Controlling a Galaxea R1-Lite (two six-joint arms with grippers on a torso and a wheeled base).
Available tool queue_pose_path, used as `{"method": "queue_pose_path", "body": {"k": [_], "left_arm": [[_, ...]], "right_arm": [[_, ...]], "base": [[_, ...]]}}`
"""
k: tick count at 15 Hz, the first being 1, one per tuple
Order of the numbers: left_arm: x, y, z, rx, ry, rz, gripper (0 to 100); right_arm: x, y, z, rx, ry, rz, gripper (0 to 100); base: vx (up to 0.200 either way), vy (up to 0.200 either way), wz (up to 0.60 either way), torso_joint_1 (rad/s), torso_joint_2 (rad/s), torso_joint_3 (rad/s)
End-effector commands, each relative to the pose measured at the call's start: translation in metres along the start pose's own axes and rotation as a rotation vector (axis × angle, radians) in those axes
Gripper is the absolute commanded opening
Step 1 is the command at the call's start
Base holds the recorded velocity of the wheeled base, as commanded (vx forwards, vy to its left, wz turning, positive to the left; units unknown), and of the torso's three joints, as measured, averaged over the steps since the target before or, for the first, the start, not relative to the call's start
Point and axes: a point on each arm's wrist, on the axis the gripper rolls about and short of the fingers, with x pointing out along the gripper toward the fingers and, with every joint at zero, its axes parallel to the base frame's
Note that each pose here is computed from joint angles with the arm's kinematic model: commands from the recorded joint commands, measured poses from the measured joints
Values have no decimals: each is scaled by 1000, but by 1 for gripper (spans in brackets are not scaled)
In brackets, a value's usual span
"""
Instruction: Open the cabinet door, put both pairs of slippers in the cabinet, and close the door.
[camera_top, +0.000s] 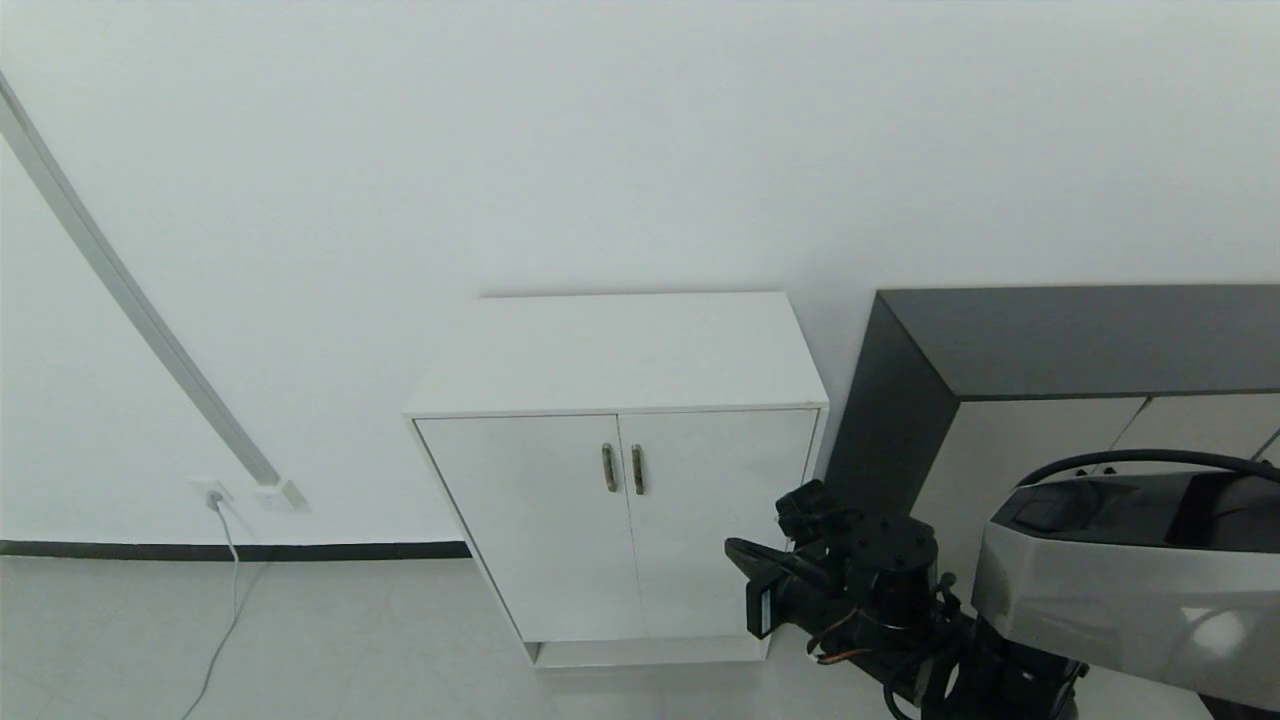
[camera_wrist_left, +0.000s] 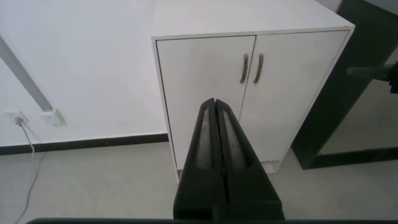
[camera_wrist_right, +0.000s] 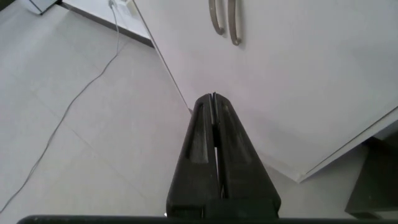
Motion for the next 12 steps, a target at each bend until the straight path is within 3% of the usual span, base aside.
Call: {"method": "queue_pose_path", "body": {"k": [1,10,12], "left_arm": [[0,0,0,0,1,-1,0],[0,0,0,0,1,0,0],[0,0,0,0,1,0,0]], "right_arm": [[0,3,-2,-1,4,6,0],[1,9,-6,-4,12,20,0],[-3,11,1,-6,-14,25,0]], "base": [[200,0,0,2,2,-7],[200,0,0,2,1,3],[0,0,0,0,0,0]]}}
